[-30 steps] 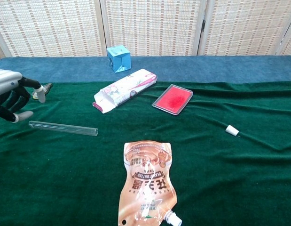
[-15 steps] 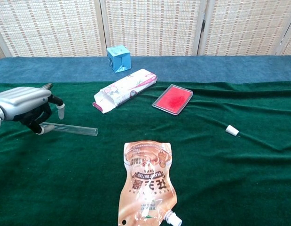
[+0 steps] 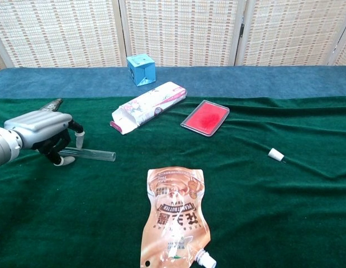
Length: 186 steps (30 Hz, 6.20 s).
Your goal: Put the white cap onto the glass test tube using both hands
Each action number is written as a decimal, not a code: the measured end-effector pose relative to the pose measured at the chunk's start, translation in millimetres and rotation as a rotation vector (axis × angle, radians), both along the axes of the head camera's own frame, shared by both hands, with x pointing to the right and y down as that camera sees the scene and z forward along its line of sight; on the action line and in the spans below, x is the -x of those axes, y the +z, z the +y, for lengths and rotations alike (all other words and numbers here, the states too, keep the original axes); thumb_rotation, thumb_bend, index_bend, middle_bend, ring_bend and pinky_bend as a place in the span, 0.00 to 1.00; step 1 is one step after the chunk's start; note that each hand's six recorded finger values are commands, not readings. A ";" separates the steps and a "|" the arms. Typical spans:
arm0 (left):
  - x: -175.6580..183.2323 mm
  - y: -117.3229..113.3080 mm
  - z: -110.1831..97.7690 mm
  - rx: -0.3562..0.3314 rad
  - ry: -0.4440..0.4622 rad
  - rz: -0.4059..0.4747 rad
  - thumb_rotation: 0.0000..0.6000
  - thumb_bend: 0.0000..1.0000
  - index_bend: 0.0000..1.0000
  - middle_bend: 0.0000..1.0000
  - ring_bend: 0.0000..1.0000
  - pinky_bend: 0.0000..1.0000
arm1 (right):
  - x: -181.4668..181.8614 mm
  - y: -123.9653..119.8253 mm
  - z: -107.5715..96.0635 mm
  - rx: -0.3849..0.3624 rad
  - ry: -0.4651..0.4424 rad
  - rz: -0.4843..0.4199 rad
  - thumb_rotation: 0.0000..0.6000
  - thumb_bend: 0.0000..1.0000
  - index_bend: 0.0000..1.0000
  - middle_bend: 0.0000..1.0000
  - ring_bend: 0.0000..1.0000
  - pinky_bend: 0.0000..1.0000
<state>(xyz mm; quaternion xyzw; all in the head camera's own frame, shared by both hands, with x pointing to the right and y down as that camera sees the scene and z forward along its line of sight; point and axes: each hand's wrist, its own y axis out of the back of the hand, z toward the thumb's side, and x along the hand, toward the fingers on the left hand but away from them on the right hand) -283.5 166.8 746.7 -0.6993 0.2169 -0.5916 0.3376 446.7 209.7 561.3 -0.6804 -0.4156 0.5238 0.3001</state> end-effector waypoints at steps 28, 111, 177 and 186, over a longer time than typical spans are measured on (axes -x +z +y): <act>7.5 -41.3 -0.2 -0.095 -0.049 0.154 1.00 0.47 0.68 0.92 0.83 0.84 | 40.5 18.4 -24.2 0.063 -0.130 0.014 1.00 0.69 0.31 0.81 1.00 0.91; 31.3 -70.5 26.6 -0.080 -0.081 0.140 1.00 0.49 0.68 0.92 0.83 0.84 | 146.8 117.0 -65.5 0.286 -0.370 0.151 1.00 0.63 0.27 0.96 1.00 1.00; 30.3 -63.7 30.7 -0.050 -0.078 0.101 1.00 0.50 0.68 0.92 0.83 0.84 | 162.0 165.9 -64.5 0.235 -0.536 0.289 0.92 0.40 0.47 1.00 1.00 1.00; 32.9 -62.6 32.1 -0.046 -0.083 0.099 1.00 0.50 0.68 0.92 0.83 0.84 | 164.8 168.2 -61.2 0.245 -0.543 0.293 0.92 0.40 0.47 1.00 1.00 1.00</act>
